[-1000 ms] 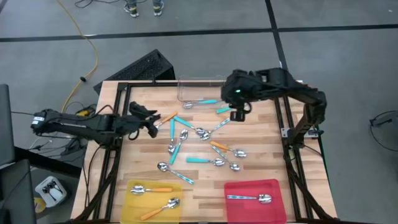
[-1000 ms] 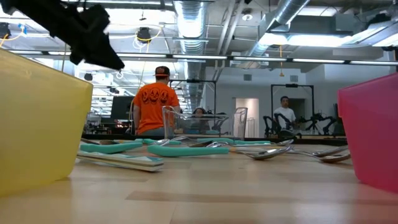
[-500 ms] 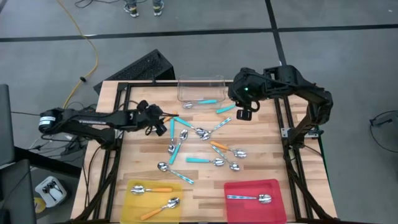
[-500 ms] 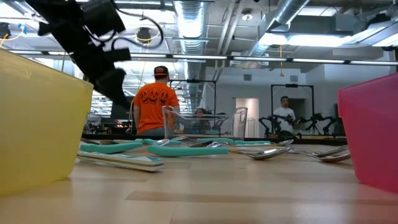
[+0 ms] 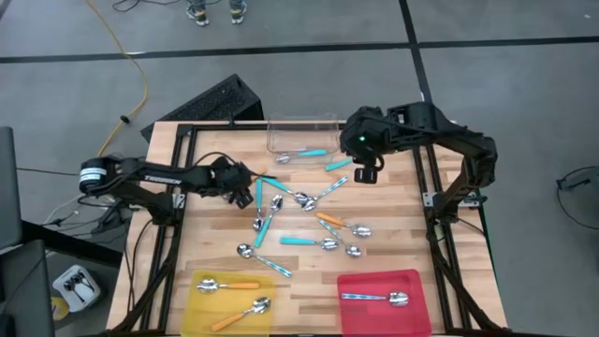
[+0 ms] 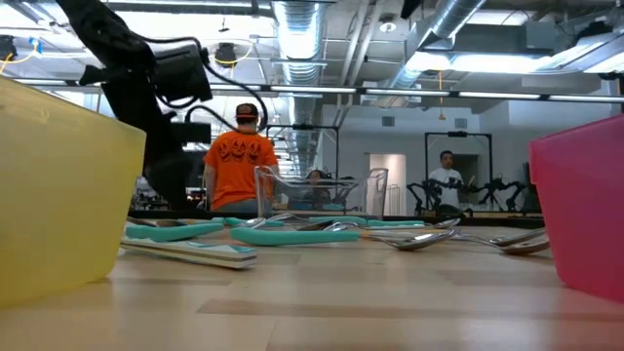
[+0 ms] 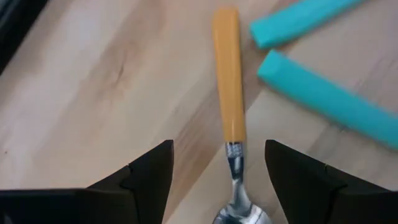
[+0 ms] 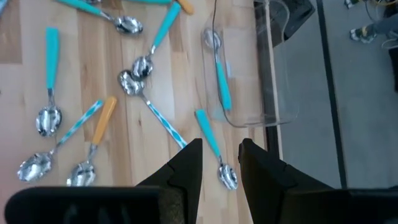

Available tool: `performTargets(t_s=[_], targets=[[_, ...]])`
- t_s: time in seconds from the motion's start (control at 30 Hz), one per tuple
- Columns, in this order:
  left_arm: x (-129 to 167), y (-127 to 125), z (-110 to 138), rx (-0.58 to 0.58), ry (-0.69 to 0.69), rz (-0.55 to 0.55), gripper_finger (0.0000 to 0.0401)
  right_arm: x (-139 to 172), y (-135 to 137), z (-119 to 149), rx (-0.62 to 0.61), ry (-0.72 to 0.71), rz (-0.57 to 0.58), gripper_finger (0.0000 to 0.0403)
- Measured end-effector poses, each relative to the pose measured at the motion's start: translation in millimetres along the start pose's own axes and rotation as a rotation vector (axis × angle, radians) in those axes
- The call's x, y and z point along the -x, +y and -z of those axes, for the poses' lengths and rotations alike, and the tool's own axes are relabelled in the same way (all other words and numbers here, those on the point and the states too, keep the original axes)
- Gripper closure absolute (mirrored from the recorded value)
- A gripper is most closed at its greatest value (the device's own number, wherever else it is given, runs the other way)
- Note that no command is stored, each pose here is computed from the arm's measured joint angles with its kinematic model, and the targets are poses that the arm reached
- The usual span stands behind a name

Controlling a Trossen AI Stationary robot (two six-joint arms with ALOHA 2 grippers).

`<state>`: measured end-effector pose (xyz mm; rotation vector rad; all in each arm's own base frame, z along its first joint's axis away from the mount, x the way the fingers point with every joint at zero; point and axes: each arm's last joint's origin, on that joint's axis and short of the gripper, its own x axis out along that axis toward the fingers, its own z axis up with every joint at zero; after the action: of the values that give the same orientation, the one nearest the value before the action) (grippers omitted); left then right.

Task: Sort silverware by color (type)
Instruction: Put the yellow spoon into the yellow bin

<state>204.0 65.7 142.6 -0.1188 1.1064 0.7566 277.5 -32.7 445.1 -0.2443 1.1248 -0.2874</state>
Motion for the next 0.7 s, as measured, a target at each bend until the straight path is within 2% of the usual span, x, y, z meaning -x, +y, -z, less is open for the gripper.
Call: performTargets(t_s=[0.23, 0.37, 0.47, 0.7], targets=[[-20, -3, 2, -0.015, 0.066, -0.021, 0.0166, -22, 5, 3, 0.010, 0.084, -0.007, 0.0276], [-26, -2, 2, -0.004, 0.097, 0.022, 0.0180, -32, 7, 5, 0.013, 0.122, -0.009, 0.0276], [-26, -2, 2, 0.000, 0.105, 0.035, 0.0223, -41, 9, 7, 0.023, 0.151, -0.013, 0.0276], [-27, -3, 2, 0.009, 0.109, 0.077, 0.0374, -55, 12, 9, 0.027, 0.185, -0.016, 0.0276]])
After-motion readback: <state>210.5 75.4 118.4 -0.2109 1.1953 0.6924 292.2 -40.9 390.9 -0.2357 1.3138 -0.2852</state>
